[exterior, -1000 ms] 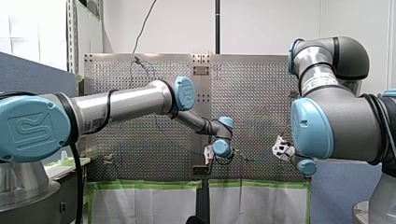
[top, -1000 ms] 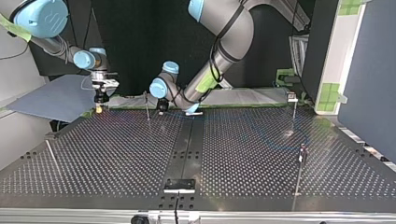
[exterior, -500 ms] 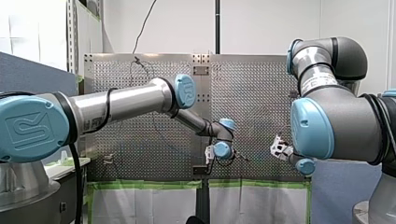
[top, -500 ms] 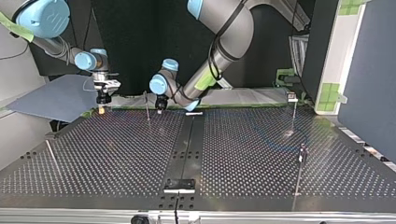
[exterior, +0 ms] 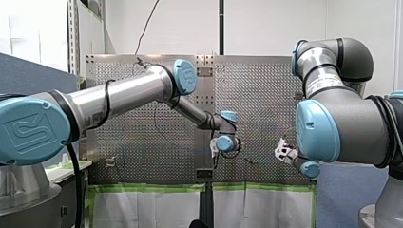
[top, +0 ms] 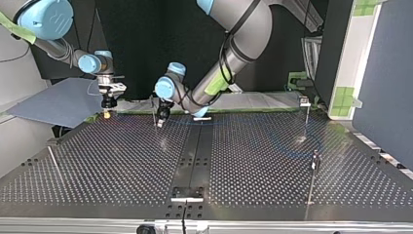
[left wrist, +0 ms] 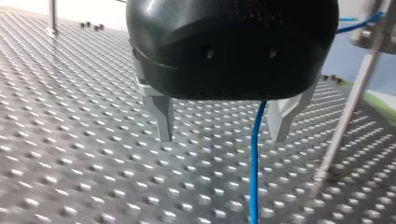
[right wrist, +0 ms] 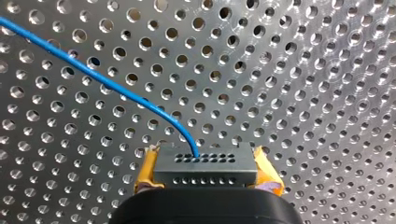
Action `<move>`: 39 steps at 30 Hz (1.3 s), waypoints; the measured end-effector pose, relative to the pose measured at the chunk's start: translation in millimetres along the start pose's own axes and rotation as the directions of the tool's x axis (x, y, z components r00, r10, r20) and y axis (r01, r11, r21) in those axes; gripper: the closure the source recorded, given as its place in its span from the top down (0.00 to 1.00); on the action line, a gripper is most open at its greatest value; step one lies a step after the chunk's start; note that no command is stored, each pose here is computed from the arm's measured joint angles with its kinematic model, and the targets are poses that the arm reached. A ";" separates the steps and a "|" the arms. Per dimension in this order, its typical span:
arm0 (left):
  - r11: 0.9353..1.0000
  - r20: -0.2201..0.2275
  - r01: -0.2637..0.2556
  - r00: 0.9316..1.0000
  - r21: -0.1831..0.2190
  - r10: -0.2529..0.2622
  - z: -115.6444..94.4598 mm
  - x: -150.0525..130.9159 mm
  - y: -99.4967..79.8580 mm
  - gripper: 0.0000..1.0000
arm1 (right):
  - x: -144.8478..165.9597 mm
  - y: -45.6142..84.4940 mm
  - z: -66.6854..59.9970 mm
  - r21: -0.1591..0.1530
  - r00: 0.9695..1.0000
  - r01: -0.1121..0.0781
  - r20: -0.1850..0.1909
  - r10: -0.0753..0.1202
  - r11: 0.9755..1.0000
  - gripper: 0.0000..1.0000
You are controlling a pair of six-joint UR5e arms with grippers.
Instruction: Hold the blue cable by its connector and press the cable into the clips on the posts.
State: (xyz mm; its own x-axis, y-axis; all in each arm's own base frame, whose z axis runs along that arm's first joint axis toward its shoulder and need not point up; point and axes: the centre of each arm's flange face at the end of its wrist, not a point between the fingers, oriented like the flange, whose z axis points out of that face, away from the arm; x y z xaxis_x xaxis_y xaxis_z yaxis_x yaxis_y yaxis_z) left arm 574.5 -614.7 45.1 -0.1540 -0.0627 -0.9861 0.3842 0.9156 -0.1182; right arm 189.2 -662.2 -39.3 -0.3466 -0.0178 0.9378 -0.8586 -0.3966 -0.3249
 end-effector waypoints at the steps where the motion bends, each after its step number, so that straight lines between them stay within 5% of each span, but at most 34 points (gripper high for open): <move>1: 1.000 0.006 -0.005 1.000 -0.005 0.005 -1.6 -3.5 -0.6 1.00 | -0.3 -0.4 -0.1 0.000 1.000 0.000 0.001 0.000 1.000 0.00; 9: 0.994 -0.010 -0.076 0.997 -0.080 0.075 -21.3 -20.3 5.5 1.00 | -2.9 -5.1 -0.3 0.002 1.000 -0.003 0.010 0.003 1.000 0.00; 19: 0.969 -0.115 -0.197 0.977 -0.151 0.181 -49.1 17.8 21.2 1.00 | -5.7 -10.6 -0.3 0.007 1.000 -0.007 0.017 0.007 1.000 0.00; 27: 0.953 -0.200 -0.286 0.944 -0.101 0.262 -80.1 50.6 9.5 1.00 | -7.6 -13.6 -0.5 0.011 1.000 -0.011 0.020 0.011 1.000 0.00; 35: 0.950 -0.259 -0.313 0.918 -0.007 0.300 -112.1 83.2 -5.3 1.00 | -8.7 -14.9 -0.5 0.012 1.000 -0.019 0.021 0.019 1.000 0.00; 39: 0.952 -0.277 -0.303 0.913 0.034 0.300 -126.0 97.0 -11.3 1.00 | -8.9 -15.0 -0.6 0.012 0.999 -0.024 0.022 0.023 1.000 0.00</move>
State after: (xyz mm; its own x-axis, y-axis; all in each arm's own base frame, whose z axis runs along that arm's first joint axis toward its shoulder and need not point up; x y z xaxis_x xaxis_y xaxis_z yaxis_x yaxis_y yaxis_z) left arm 440.5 -581.1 -34.5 -0.2773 0.3277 -0.9032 0.4437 0.8775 0.1822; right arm 205.0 -655.5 -42.8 -0.3583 -0.0470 0.9324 -0.8454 -0.4074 -0.3454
